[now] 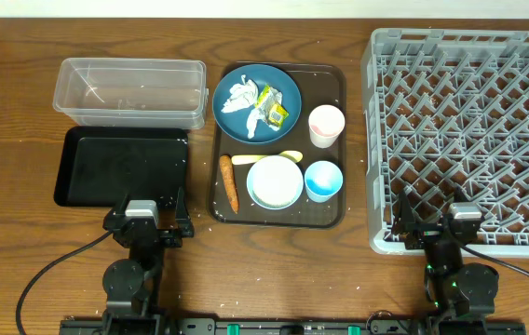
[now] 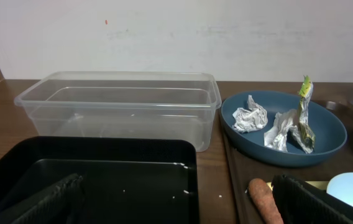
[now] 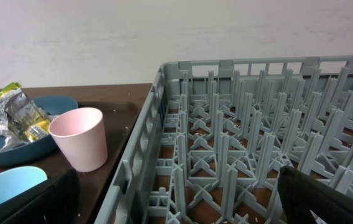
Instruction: Sort waste into correct bins and load items into the dishwasher rack
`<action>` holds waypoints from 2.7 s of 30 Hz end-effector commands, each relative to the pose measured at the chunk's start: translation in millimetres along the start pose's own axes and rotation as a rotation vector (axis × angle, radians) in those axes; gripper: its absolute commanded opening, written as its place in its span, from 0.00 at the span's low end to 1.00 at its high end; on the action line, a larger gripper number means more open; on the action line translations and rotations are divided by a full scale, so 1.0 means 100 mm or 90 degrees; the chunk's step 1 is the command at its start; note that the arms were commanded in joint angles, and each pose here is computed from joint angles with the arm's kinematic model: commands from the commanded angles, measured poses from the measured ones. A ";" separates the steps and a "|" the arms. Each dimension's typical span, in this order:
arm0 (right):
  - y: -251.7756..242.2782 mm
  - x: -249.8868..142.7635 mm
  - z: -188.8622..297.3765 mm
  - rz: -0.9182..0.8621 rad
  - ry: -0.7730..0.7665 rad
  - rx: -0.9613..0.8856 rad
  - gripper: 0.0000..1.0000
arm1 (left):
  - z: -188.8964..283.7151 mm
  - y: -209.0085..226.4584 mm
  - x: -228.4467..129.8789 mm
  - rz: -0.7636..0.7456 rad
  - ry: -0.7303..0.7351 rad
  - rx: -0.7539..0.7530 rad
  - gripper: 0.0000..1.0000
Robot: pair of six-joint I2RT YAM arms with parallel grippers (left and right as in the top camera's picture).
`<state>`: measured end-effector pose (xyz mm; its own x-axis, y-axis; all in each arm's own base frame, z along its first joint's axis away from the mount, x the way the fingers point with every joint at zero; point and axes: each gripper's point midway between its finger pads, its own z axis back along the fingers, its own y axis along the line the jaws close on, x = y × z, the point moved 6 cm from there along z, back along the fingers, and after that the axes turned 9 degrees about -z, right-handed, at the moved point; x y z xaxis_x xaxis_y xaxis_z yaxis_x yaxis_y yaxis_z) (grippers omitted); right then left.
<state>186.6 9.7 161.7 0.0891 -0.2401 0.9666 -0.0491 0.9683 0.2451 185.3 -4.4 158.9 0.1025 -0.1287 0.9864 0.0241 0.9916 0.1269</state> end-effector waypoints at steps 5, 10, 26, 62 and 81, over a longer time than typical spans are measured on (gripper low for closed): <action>-0.02 -0.01 0.00 -0.008 0.003 -0.008 0.99 | -0.01 -0.01 -0.14 -0.013 0.037 0.003 0.98; -0.02 -0.01 0.00 -0.008 0.003 -0.008 0.99 | -0.01 -0.01 -0.14 -0.013 0.037 0.003 0.98; -0.02 -0.01 0.00 -0.008 0.003 -0.008 0.99 | -0.01 -0.01 -0.14 -0.013 0.037 0.003 0.98; -0.10 0.06 0.00 0.021 -0.027 -0.056 0.99 | -0.01 -0.09 -0.11 -0.008 0.022 -0.047 0.98; 0.46 0.91 0.14 0.004 -0.112 0.160 0.99 | -0.34 -0.17 1.17 0.046 0.050 -0.177 0.98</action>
<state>181.9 29.2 231.6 -0.0681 -0.2496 0.9659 -0.2684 0.9371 0.2232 213.8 -29.3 238.7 0.1741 -0.0768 0.9817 0.2312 0.9723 0.0350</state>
